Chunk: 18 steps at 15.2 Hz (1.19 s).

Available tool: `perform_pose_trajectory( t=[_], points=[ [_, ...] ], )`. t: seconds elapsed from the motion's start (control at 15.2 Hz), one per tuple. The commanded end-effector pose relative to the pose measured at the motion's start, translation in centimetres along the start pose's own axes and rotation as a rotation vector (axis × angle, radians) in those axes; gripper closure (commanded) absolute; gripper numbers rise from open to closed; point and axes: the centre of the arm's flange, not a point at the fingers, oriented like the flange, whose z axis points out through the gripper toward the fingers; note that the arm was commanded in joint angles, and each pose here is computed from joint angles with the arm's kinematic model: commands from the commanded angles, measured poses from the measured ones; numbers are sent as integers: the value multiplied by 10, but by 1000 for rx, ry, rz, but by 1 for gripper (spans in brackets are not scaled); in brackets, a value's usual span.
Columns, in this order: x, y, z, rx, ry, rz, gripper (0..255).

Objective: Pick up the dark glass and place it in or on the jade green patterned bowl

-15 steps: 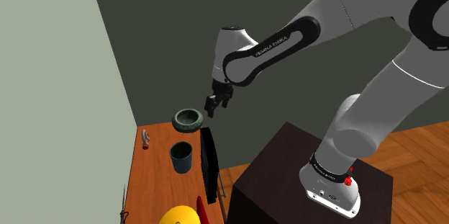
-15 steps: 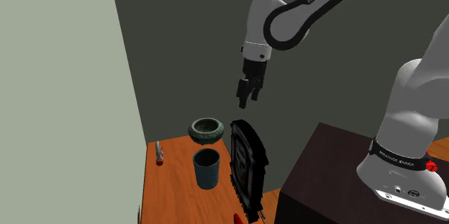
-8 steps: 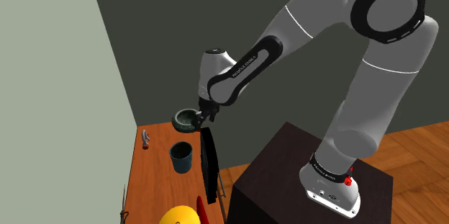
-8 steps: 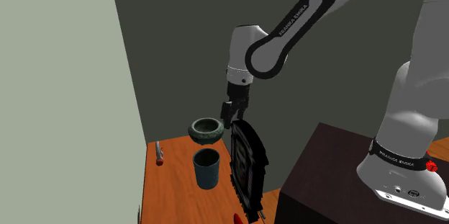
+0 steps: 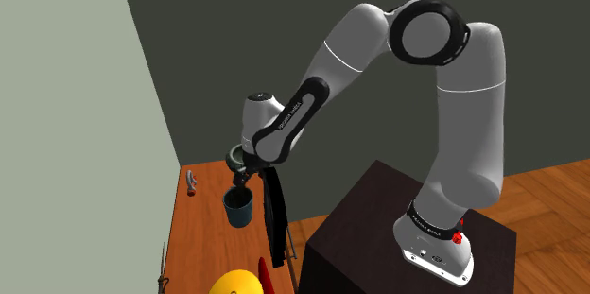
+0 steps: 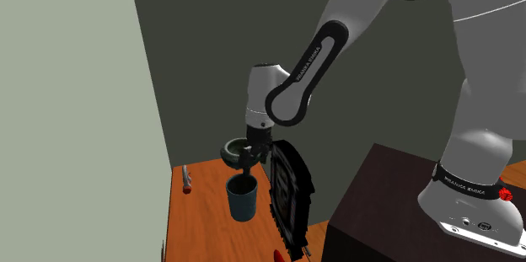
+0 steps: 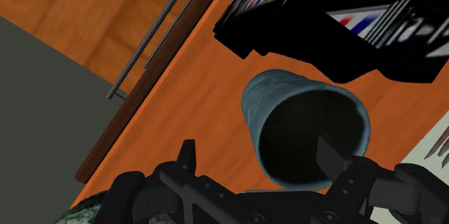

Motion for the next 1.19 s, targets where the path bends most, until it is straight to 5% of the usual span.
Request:
perform_pose_trajectory(
  t=[0.0,0.53,0.99,1.06,1.12],
  points=[
    [9,-7,20,5,-2,0,0],
    [9,-7,60,5,-2,0,0],
    [9,-7,60,5,-3,0,0],
    [9,-7,60,5,-3,0,255],
    [9,-7,60,5,-3,0,255]
  ],
)
